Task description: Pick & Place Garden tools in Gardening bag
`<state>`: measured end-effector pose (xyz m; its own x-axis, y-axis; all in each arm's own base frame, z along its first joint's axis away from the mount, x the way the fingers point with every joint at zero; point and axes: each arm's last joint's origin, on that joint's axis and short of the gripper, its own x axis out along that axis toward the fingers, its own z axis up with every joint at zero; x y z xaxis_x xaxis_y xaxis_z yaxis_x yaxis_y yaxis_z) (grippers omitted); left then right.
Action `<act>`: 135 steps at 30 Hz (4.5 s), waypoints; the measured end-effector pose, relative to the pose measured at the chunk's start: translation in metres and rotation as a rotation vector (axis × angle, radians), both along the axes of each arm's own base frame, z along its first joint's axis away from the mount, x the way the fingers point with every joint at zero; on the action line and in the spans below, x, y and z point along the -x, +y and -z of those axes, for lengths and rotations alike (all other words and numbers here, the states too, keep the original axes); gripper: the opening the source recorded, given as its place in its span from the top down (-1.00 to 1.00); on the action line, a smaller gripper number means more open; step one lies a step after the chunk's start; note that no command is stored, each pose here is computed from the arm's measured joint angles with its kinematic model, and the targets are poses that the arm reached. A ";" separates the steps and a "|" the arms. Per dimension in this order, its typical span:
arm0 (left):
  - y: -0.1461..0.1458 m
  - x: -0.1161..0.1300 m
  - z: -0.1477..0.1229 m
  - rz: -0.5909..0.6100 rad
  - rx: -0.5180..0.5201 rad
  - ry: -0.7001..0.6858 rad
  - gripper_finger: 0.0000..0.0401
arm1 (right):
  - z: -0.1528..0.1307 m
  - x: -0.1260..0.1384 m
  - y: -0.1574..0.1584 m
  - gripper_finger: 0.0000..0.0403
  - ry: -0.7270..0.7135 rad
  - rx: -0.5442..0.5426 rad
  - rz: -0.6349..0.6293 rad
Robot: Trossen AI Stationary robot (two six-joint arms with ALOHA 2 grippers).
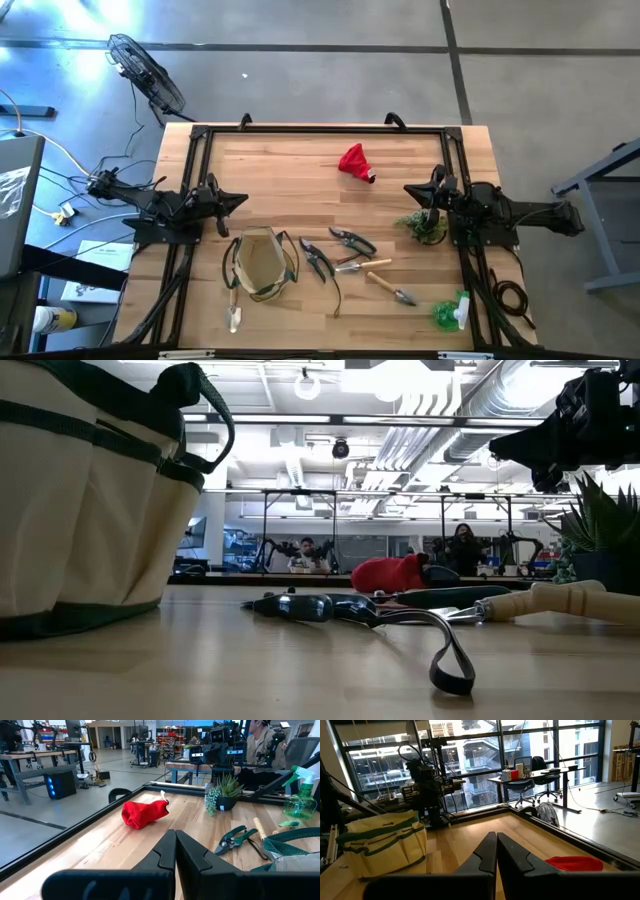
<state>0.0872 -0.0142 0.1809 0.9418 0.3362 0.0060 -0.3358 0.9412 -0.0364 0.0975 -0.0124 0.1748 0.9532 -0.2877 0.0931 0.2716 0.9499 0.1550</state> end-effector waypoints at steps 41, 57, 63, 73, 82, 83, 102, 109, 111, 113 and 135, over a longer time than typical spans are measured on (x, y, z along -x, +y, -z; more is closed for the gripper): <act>0.000 0.000 0.000 0.001 -0.007 0.001 1.00 | -0.003 0.000 0.000 0.99 -0.018 0.029 0.003; 0.005 0.005 -0.026 -0.174 -0.250 -0.106 1.00 | -0.028 0.007 0.001 0.96 -0.245 0.204 0.039; 0.012 0.020 -0.053 -0.326 -0.344 -0.268 1.00 | -0.032 0.009 0.001 0.78 -0.290 0.199 0.049; 0.013 0.034 -0.071 -0.286 -0.452 -0.509 0.99 | -0.055 0.017 0.003 0.46 -0.445 0.199 -0.001; 0.013 0.033 -0.071 -0.283 -0.458 -0.510 0.99 | -0.090 0.003 0.002 0.00 -0.375 0.187 -0.009; 0.013 0.033 -0.071 -0.284 -0.457 -0.509 0.98 | -0.094 -0.001 0.002 -0.04 -0.348 0.183 -0.012; 0.013 0.034 -0.072 -0.265 -0.399 -0.537 0.04 | -0.179 -0.068 -0.001 -0.23 0.168 0.001 -0.048; 0.013 0.033 -0.071 -0.263 -0.404 -0.523 0.02 | -0.209 -0.086 0.022 -0.23 0.314 -0.104 -0.166; 0.013 0.033 -0.071 -0.263 -0.403 -0.525 0.02 | -0.218 -0.092 0.035 -0.23 0.323 -0.096 -0.229; 0.013 0.033 -0.071 -0.263 -0.403 -0.524 0.02 | -0.227 -0.097 0.046 -0.23 0.336 -0.130 -0.278; 0.007 0.019 -0.057 -0.071 -0.040 -0.528 0.02 | -0.231 -0.124 0.092 -0.16 0.674 -1.066 -0.383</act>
<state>0.0679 -0.0068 0.2380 0.7818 0.3889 0.4874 -0.3443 0.9210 -0.1826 0.2212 0.0800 0.4058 0.7599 0.3732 -0.5323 0.3328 0.4801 0.8116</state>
